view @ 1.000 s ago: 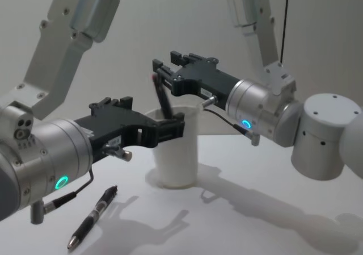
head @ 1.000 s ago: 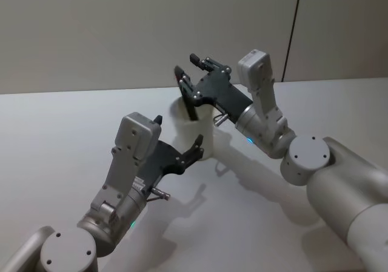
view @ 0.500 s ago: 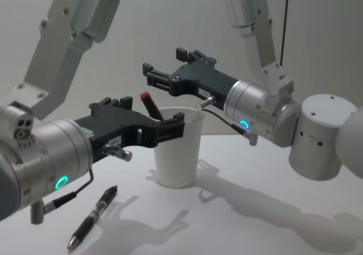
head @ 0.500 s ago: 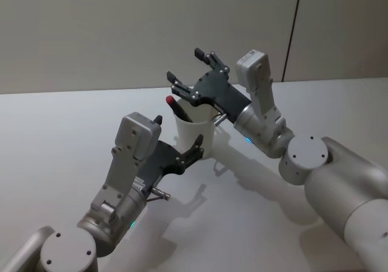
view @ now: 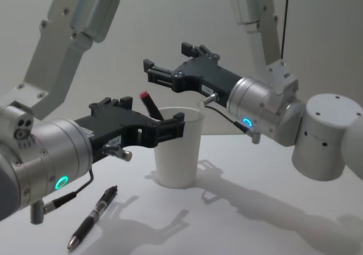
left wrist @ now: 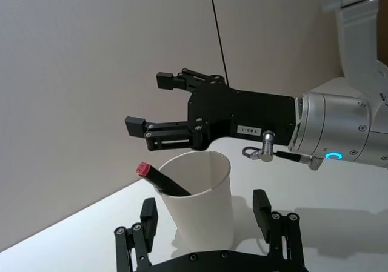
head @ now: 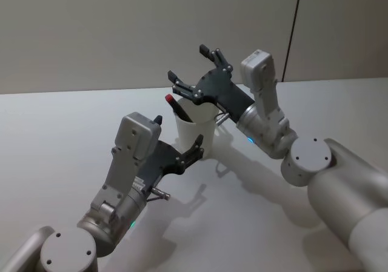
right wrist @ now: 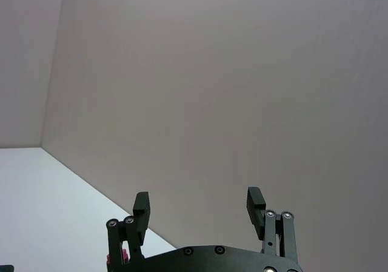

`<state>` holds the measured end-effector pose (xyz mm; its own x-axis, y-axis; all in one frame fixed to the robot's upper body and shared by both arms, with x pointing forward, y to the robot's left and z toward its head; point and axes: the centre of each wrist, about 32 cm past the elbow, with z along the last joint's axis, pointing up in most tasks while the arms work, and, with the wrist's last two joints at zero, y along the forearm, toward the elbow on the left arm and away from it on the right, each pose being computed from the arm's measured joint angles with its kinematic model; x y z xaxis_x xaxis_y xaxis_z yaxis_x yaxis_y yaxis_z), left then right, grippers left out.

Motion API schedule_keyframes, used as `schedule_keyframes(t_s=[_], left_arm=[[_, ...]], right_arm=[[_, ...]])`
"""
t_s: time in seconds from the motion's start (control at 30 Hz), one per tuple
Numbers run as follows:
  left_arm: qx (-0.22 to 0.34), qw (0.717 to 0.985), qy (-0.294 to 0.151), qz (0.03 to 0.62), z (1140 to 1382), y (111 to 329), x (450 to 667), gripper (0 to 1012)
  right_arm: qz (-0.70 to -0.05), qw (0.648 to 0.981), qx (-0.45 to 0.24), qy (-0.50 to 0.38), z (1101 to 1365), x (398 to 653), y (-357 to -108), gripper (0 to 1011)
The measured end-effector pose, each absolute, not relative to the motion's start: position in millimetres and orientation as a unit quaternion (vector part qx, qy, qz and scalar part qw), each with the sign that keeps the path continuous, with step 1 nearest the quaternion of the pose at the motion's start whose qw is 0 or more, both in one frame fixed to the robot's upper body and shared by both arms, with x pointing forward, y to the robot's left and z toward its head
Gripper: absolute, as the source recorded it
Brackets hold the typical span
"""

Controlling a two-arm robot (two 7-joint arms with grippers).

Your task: Place the pen into the pen holder.

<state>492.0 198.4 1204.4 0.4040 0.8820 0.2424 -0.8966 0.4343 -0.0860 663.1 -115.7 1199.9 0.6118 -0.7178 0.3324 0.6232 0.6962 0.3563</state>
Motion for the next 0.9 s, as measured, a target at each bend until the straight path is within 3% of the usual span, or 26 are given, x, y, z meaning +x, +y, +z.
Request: schedule_keyframes(t_s=[0.4,0.9], left_arm=[[0.029,0.837,-0.126,0.531,1204,198,492,1004],[0.029,0.837,-0.126,0.531,1204,198,492,1004]], right_arm=[[-0.417,0.873,0.113,-0.226,1200,638,-129,1002],[-0.519,0.827,0.112,-0.185,1196,578,-168,1002]])
